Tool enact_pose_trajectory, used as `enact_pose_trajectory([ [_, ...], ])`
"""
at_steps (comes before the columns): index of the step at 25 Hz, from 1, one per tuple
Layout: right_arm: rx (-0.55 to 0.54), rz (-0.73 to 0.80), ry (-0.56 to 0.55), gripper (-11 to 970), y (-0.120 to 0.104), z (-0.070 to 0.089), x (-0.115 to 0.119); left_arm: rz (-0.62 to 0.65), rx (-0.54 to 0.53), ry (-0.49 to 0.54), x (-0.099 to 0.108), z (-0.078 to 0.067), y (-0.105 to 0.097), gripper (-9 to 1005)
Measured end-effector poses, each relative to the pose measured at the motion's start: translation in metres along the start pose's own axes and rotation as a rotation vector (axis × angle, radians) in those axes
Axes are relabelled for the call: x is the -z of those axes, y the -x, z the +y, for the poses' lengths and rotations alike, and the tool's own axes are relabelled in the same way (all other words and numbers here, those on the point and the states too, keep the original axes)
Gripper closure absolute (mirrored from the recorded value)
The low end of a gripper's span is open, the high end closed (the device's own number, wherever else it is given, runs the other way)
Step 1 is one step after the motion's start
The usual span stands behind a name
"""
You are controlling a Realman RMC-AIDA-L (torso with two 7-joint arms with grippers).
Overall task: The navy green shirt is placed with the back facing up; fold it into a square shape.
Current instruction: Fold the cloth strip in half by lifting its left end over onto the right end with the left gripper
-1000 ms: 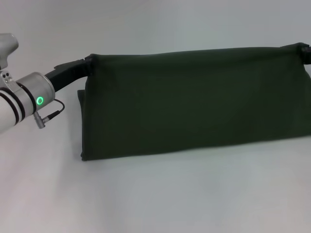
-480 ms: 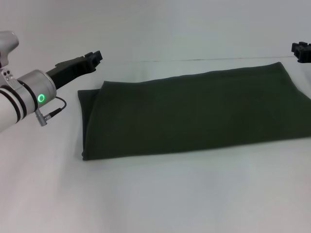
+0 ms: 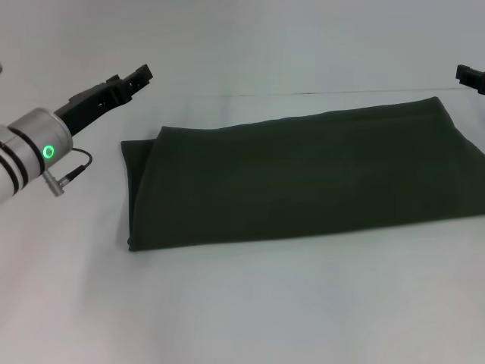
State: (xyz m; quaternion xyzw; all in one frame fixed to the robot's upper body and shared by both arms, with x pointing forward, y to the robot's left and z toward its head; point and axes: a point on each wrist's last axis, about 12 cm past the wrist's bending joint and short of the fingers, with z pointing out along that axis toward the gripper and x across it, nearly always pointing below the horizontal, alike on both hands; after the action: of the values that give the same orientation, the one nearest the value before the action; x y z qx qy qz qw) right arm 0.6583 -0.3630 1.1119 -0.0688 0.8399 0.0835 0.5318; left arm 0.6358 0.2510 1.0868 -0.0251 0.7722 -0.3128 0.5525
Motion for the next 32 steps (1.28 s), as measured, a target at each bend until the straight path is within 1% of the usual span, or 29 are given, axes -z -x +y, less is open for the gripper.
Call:
enact_pose_trajectory([
  [2,-0.016,0.009,0.024,487,-0.001,-0.002,0.004,0.0,0.014,-0.028,0.004,0.0,-0.003,398],
  [3,-0.039,0.017,0.064,446,-0.002,-0.003,0.011,-0.001,0.021,-0.049,0.007,-0.001,-0.004,351],
  [4,-0.039,0.017,0.064,405,-0.002,-0.003,0.011,-0.003,0.029,-0.083,0.011,-0.002,-0.006,303],
  [5,-0.057,0.021,0.09,364,-0.003,-0.004,0.015,-0.005,0.036,-0.118,0.016,-0.003,-0.007,271],
  [7,-0.086,0.029,0.134,337,-0.005,-0.005,0.025,-0.008,0.043,-0.193,0.027,-0.006,-0.011,207],
  [8,-0.113,0.042,0.174,323,-0.01,-0.006,0.035,-0.009,0.047,-0.231,0.033,-0.008,-0.013,175],
  [9,-0.113,0.042,0.174,310,-0.01,-0.006,0.035,-0.009,0.049,-0.26,0.039,-0.008,-0.015,143],
  [10,-0.125,0.048,0.195,296,-0.014,-0.006,0.041,-0.009,0.051,-0.288,0.045,-0.009,-0.018,111],
  [15,-0.181,0.082,0.282,303,-0.032,-0.004,0.062,0.01,0.036,-0.351,0.07,-0.006,-0.03,91],
  [18,-0.216,0.096,0.311,303,-0.042,-0.005,0.072,0.016,0.003,-0.37,0.084,-0.003,-0.037,91],
  [20,-0.243,0.111,0.321,303,-0.048,-0.005,0.077,0.023,-0.023,-0.376,0.09,-0.002,-0.042,91],
  [26,-0.301,0.136,0.367,304,-0.059,0.0,0.084,0.06,-0.128,-0.362,0.103,0.002,-0.06,91],
  [32,-0.328,0.135,0.368,303,-0.058,0.002,0.082,0.109,-0.192,-0.3,0.113,0.012,-0.075,92],
])
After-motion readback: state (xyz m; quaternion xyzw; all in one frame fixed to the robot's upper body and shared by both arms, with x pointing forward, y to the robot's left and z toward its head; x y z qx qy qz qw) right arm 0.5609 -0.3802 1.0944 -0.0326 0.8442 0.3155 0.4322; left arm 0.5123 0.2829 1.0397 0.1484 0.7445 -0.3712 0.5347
